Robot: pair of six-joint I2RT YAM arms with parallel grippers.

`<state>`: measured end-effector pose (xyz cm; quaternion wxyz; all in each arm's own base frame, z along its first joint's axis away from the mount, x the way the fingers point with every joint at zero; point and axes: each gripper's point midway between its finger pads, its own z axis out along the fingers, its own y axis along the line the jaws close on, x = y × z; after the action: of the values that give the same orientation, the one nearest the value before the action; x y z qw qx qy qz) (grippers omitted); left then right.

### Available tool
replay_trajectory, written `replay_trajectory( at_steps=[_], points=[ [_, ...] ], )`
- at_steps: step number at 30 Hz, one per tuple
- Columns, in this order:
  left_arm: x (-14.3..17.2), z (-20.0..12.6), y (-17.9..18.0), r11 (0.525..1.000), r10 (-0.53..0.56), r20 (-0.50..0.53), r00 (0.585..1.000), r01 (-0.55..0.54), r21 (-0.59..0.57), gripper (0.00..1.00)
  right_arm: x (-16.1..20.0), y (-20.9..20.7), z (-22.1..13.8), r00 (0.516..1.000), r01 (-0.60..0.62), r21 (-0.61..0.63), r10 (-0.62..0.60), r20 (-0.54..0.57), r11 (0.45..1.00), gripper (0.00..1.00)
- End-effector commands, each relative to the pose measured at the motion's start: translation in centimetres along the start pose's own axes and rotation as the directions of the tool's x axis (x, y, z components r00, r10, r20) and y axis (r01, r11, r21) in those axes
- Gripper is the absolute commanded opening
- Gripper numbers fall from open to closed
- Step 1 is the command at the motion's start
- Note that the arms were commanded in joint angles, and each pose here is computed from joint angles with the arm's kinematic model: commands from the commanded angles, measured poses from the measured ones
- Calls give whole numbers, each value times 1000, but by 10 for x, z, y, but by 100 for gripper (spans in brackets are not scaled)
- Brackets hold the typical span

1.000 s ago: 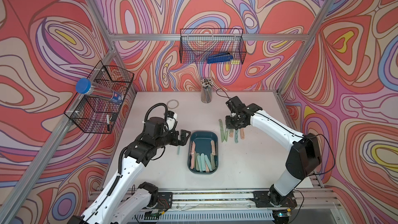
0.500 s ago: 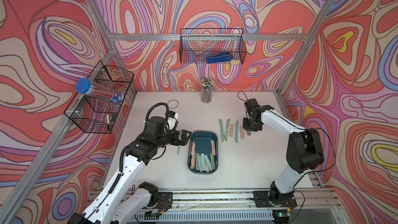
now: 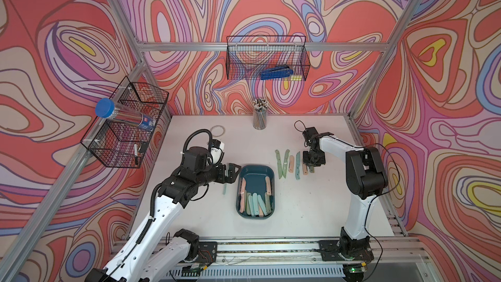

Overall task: Take the fruit knife out of the storage box
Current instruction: Place the fruit knife at the center of the board.

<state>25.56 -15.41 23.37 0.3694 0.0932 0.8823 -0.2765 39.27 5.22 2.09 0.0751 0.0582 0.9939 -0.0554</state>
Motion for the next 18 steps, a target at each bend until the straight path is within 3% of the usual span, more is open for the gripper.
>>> replay_trajectory(
  at_steps=[1,13,18],
  points=[
    [-5,-4,-3,1000,11,27,1000,-11,5,100,-11,-2,8,1000,2,9,-3,9,1000,24],
    [-6,-5,-2,1000,13,32,999,-13,-1,100,-12,0,18,1000,9,4,-9,-17,1000,27],
    [-7,-5,-3,1000,13,31,999,-13,1,100,-13,0,12,1000,3,-2,-3,-8,1000,35]
  ],
)
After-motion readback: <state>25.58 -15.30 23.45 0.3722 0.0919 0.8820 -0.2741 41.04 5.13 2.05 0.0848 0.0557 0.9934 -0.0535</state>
